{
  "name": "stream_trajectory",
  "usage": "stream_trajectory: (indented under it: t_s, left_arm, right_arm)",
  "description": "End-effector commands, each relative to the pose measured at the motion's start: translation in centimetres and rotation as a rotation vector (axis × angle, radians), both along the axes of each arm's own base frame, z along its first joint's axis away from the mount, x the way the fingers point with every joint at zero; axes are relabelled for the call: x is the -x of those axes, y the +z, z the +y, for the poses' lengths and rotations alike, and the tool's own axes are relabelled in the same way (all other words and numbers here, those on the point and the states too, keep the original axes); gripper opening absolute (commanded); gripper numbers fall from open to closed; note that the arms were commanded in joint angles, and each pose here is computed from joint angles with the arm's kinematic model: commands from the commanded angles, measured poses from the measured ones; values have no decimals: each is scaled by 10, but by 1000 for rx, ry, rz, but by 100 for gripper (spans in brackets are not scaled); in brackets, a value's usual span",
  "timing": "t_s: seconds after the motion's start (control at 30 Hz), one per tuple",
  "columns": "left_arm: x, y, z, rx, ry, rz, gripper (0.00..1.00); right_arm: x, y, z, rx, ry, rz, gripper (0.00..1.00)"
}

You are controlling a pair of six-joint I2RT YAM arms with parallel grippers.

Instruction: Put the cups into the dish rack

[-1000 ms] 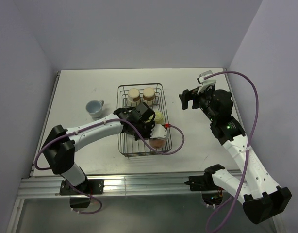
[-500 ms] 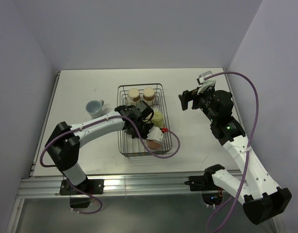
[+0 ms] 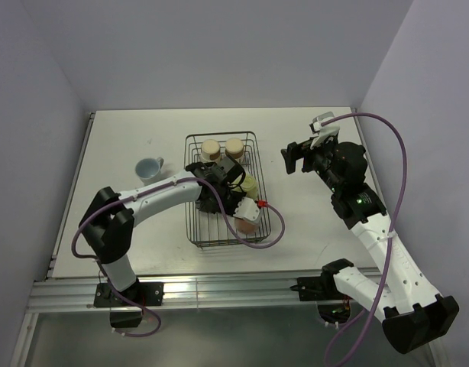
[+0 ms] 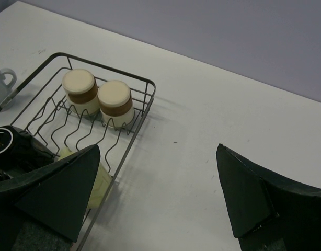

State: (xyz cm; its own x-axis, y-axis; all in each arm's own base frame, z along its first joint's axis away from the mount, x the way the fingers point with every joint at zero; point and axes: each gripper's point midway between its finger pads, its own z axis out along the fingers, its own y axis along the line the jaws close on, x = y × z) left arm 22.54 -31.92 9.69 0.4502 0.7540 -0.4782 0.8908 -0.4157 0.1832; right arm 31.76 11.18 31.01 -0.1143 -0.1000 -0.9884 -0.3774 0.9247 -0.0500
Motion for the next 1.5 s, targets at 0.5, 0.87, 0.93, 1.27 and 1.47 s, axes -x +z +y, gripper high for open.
stream_trajectory:
  t_s: [0.5, 0.87, 0.93, 1.27, 1.47]
  left_arm:
    - [-10, 13, -27, 141, -110, 2, 3]
    - [-12, 7, -31, 150, -133, 0, 13]
    - [-12, 4, -30, 146, -134, 2, 14]
    - [-13, -3, -30, 133, -139, 9, 22]
    - [-13, -6, -29, 128, -130, 9, 29]
  right_arm:
    - [-6, 10, 0, -10, -4, -20, 100]
    - [-8, 8, 4, -21, 11, -6, 100]
    - [-8, 7, 5, -24, 17, -7, 100]
    - [-8, 8, 7, -28, 24, -7, 100]
    - [-8, 7, 9, -33, 31, -6, 100]
